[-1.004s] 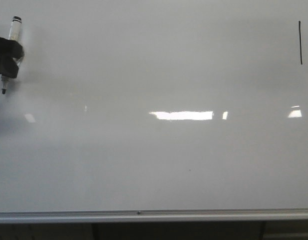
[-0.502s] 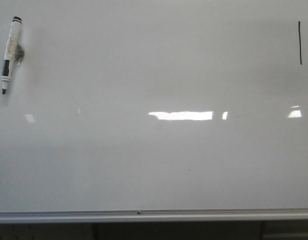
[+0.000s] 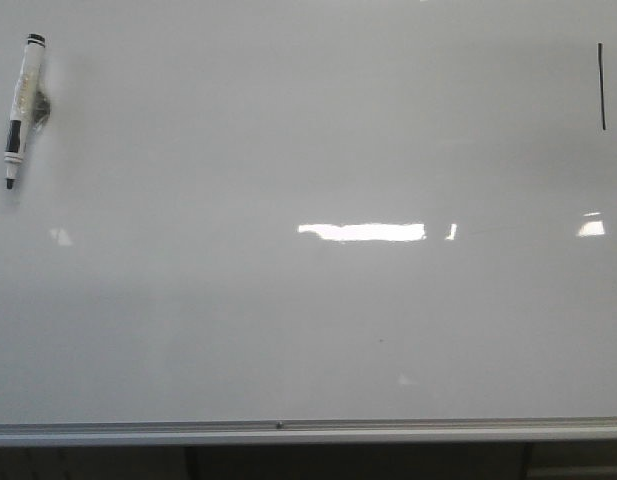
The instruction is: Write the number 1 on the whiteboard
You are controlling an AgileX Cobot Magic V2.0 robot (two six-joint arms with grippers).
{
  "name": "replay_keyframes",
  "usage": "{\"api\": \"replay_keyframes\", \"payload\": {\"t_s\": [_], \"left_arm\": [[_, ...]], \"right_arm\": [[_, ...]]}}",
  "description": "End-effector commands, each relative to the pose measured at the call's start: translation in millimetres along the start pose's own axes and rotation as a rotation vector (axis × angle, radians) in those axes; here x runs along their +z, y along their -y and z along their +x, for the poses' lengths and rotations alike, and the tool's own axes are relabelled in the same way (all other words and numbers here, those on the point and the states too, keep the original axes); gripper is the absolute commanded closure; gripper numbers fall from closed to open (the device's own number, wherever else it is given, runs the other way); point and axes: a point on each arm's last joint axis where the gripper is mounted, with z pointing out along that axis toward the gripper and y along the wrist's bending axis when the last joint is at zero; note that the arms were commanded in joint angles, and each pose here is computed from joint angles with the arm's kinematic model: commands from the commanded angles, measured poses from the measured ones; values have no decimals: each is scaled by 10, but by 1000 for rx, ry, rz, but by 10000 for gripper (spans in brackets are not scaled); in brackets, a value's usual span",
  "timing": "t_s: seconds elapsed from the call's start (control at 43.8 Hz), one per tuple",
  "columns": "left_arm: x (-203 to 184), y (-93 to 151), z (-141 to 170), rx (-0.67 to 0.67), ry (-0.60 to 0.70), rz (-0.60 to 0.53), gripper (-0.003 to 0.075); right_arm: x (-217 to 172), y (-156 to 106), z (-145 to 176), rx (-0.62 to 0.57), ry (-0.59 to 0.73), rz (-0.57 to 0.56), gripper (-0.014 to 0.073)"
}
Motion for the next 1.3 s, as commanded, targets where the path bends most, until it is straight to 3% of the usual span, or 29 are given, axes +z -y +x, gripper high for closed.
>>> {"api": "replay_keyframes", "payload": {"t_s": [0.0,0.502,0.662,0.776,1.004,1.141,1.278], "left_arm": [[-171,-3,-79,20,105,42,312],[-201,-10,-77,63,131,44,315],[-202,-8,-82,63,138,46,402],[-204,-5,-92,62,148,48,524],[-204,-4,-95,62,152,50,741],[-205,-3,-101,62,159,51,741],[-207,1,-113,62,173,55,741]], "right_arm": [[-163,-3,-76,-5,137,16,175],[-131,1,10,-7,160,18,183],[-60,11,38,-4,158,20,186],[-62,12,17,-4,182,21,271],[-66,13,-4,-5,204,23,547],[-68,14,-11,-11,213,24,669],[-74,16,-38,-11,243,26,663]]}}
